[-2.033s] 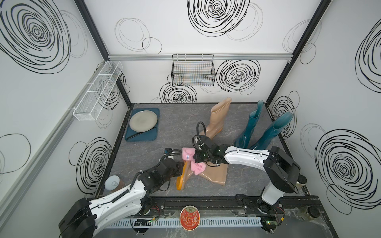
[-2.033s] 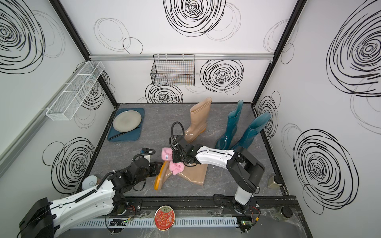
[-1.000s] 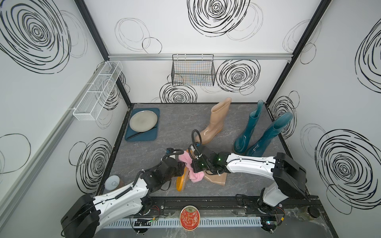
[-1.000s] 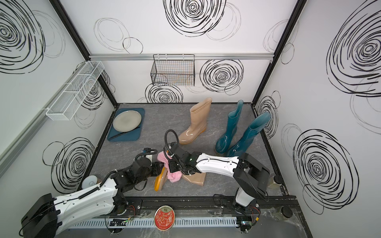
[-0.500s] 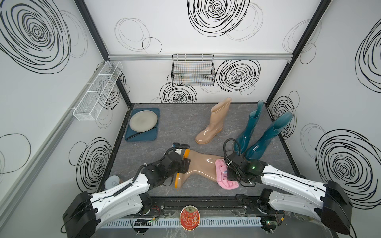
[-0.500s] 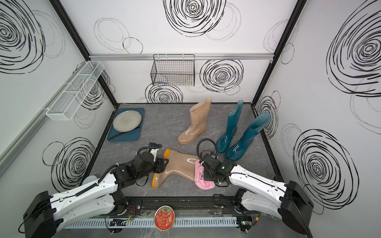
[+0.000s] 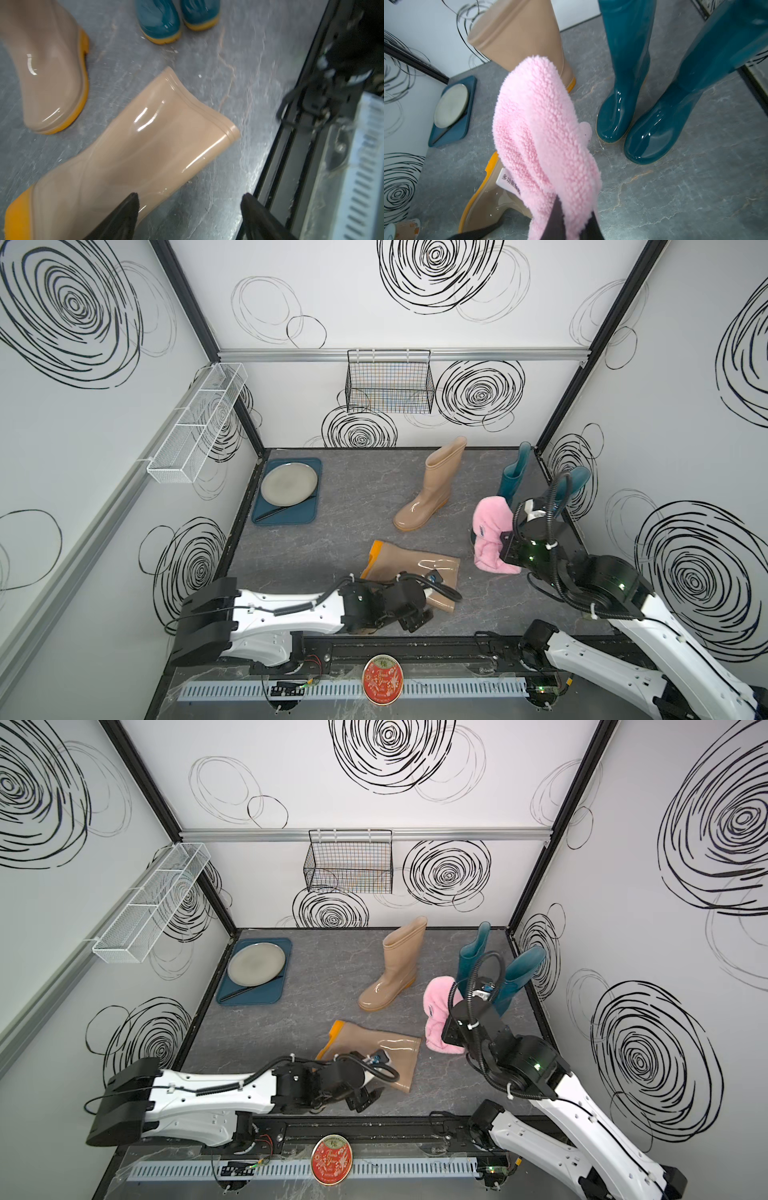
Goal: Wipe the rubber boots with a cloth
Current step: Move the rubber boot to the center of the board, then adjust the rubber boot at the center of the board.
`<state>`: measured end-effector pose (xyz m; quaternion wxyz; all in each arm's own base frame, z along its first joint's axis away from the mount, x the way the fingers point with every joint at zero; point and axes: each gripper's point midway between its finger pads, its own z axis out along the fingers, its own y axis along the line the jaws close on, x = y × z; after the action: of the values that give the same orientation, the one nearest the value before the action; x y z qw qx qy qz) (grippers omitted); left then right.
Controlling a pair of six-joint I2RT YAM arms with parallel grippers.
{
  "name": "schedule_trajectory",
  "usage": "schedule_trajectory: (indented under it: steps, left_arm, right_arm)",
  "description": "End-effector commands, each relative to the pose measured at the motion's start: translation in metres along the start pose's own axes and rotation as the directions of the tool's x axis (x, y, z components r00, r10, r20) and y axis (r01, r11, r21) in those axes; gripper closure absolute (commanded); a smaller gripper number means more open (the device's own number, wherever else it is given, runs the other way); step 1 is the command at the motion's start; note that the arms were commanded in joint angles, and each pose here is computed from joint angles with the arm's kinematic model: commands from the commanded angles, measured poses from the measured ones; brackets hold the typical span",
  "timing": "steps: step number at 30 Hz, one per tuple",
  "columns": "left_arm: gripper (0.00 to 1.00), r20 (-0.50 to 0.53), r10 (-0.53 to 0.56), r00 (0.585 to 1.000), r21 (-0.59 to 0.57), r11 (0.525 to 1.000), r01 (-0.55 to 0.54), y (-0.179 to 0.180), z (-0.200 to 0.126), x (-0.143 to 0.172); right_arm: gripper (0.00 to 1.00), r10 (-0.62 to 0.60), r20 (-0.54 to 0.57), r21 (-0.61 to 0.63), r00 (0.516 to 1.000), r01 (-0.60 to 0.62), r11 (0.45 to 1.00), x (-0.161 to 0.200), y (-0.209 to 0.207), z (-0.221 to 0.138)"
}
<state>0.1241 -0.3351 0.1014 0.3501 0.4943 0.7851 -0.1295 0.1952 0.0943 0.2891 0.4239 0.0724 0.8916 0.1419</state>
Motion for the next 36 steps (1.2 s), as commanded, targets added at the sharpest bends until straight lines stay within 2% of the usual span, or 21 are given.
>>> schedule_trajectory:
  steps: [1,6,10,16,19,22,23,24,30,36]
  left_arm:
    - [0.17,0.011,0.202,0.979,-0.054,0.978,-0.201,-0.010,0.012,-0.015]
    - [0.17,-0.058,0.318,0.946,-0.063,0.945,-0.321,-0.022,0.049,-0.014]
    - [0.20,-0.108,0.354,0.929,-0.056,0.931,-0.361,-0.025,0.070,-0.010]
    - [0.45,-0.203,0.372,0.906,-0.045,0.920,-0.388,-0.018,0.091,0.011]
    - [0.69,-0.216,0.360,0.908,-0.083,0.919,-0.384,-0.008,0.095,0.011]
    - [0.93,-0.207,0.345,0.915,-0.133,0.917,-0.376,0.003,0.091,-0.004]
    - [0.99,-0.194,0.339,0.920,-0.157,0.916,-0.370,0.007,0.086,-0.013]
    - [1.00,-0.172,0.328,0.929,-0.184,0.915,-0.358,0.012,0.078,-0.025]
    - [1.00,0.053,0.233,0.971,-0.236,0.948,-0.214,0.024,0.006,-0.104]
    - [1.00,0.285,0.097,0.954,-0.199,0.979,-0.040,0.033,-0.049,-0.161]
  right_arm:
    - [1.00,-0.071,0.031,0.026,0.997,0.070,0.997,-0.008,-0.013,-0.016]
    - [1.00,-0.058,0.069,0.009,0.996,0.057,0.998,-0.015,-0.019,-0.033]
    - [1.00,-0.040,0.093,-0.019,0.995,0.042,0.999,-0.016,-0.023,-0.043]
    - [1.00,-0.018,0.124,-0.027,0.992,0.022,0.999,-0.019,-0.032,-0.056]
    - [1.00,-0.012,0.125,-0.034,0.992,0.016,0.999,-0.018,-0.032,-0.058]
    - [1.00,-0.007,0.128,-0.040,0.992,0.012,0.999,-0.019,-0.032,-0.059]
    - [1.00,-0.003,0.131,-0.042,0.991,0.009,0.999,-0.019,-0.032,-0.060]
    - [1.00,0.002,0.137,-0.044,0.991,0.004,0.999,-0.020,-0.033,-0.062]
    - [1.00,0.039,0.191,-0.080,0.981,-0.024,0.997,-0.027,-0.038,-0.077]
    - [1.00,0.040,0.229,-0.147,0.973,-0.006,0.989,-0.038,-0.026,-0.084]
